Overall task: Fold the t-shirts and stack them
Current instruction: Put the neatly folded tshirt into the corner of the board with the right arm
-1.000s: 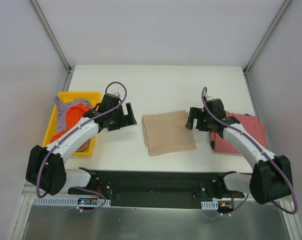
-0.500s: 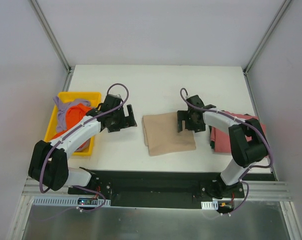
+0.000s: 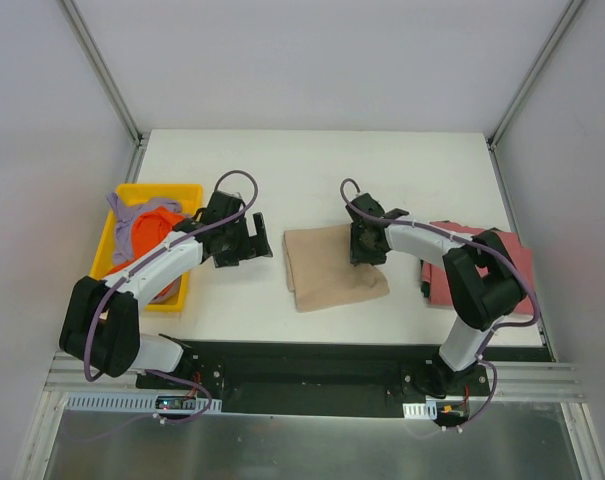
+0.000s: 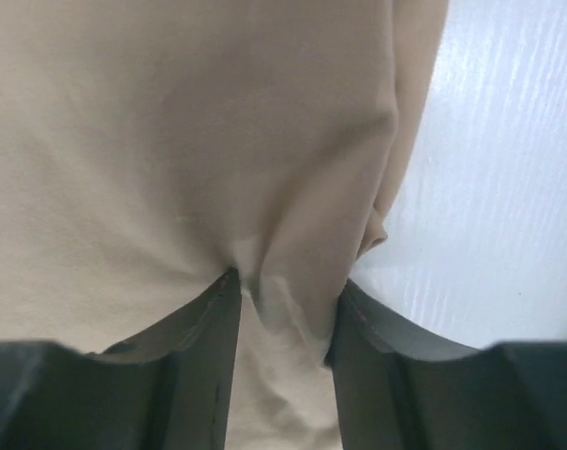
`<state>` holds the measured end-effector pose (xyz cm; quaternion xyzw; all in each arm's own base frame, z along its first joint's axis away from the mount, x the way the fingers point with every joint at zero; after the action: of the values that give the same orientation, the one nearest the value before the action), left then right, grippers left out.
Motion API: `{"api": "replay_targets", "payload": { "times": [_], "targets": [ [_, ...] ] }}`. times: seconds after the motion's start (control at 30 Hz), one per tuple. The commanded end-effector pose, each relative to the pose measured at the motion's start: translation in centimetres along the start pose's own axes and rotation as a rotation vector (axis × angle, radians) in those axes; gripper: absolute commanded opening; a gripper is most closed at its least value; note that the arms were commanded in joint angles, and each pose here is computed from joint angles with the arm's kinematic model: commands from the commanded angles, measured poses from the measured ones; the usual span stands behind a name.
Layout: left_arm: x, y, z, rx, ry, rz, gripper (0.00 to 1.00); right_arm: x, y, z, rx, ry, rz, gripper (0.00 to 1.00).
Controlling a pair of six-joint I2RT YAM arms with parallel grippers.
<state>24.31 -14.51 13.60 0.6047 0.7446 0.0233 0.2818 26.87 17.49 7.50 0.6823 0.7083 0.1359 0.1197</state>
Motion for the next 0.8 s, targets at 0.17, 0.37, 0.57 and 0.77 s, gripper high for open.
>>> {"api": "replay_targets", "payload": {
  "times": [0.17, 0.37, 0.57, 0.77],
  "targets": [
    [0.8, -0.2, 0.4, 0.011, -0.002, -0.007, 0.99, 0.0, -4.0, 2.1, 0.103, -0.05, -0.047, 0.08],
    [1.4, -0.3, -0.1, -0.015, 0.013, -0.019, 0.99, -1.6, -1.9, -3.0, -0.055, -0.132, -0.172, 0.0],
    [1.5, -0.4, -0.2, -0.009, 0.003, -0.024, 0.99, -4.8, -0.9, -8.3, -0.192, -0.296, -0.196, 0.0],
    [1.4, -0.5, -0.5, -0.017, -0.007, -0.021, 0.99, -8.2, -0.9, -12.0, -0.297, -0.481, -0.165, 0.0]
  ]
}}
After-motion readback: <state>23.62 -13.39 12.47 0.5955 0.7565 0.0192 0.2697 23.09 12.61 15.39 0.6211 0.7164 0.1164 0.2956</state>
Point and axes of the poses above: each gripper's point midway between its finger pads, its own z axis out along the fingers, its own x axis along the line the jaws close on, y = z × x, the point moved 6 cm from there along -z, back along the fingers, and after that the axes turned 1 degree about -z, right-handed, at the moved point
